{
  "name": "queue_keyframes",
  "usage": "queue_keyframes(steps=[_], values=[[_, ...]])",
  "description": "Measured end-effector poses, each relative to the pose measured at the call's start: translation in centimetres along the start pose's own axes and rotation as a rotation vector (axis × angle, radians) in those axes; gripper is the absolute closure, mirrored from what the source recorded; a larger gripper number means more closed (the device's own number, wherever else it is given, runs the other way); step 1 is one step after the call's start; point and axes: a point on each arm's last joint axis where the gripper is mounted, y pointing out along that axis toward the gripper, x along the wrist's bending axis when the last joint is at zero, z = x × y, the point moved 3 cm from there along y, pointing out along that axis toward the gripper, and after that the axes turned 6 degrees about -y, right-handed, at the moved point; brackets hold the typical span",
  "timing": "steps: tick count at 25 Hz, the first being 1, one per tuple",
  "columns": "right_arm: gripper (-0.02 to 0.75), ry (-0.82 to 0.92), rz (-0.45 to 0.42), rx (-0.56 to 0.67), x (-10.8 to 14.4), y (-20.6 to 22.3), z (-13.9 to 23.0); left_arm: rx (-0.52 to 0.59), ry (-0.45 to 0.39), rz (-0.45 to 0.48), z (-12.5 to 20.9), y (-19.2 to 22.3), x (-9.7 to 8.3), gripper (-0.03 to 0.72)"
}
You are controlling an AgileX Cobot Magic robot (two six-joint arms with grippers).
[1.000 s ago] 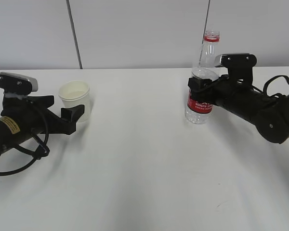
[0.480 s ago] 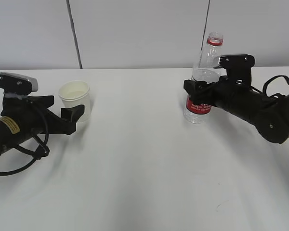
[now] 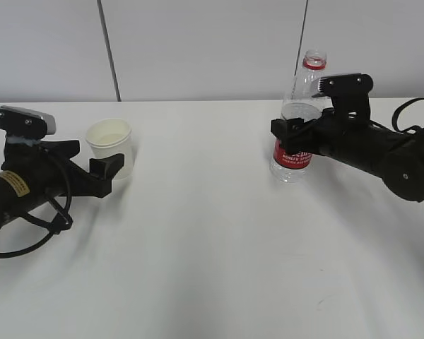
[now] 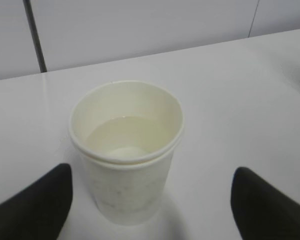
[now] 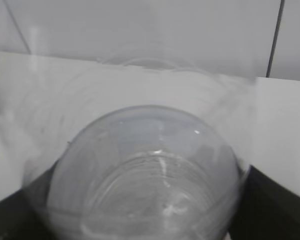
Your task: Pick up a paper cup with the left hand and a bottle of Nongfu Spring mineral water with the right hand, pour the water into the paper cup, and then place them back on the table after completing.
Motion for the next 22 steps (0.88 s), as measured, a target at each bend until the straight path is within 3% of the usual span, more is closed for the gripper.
queue_keyframes(steps=[6,22], values=[[0.144,-0.059,-0.044,0.015,0.5,-0.1,0.0,0.000,0.000,0.000,0.0,0.0,0.0,0.102],[0.144,-0.046,-0.046,0.054,0.8,-1.6,0.1,0.001,0.002,0.003,0.0,0.0,0.0,0.104]])
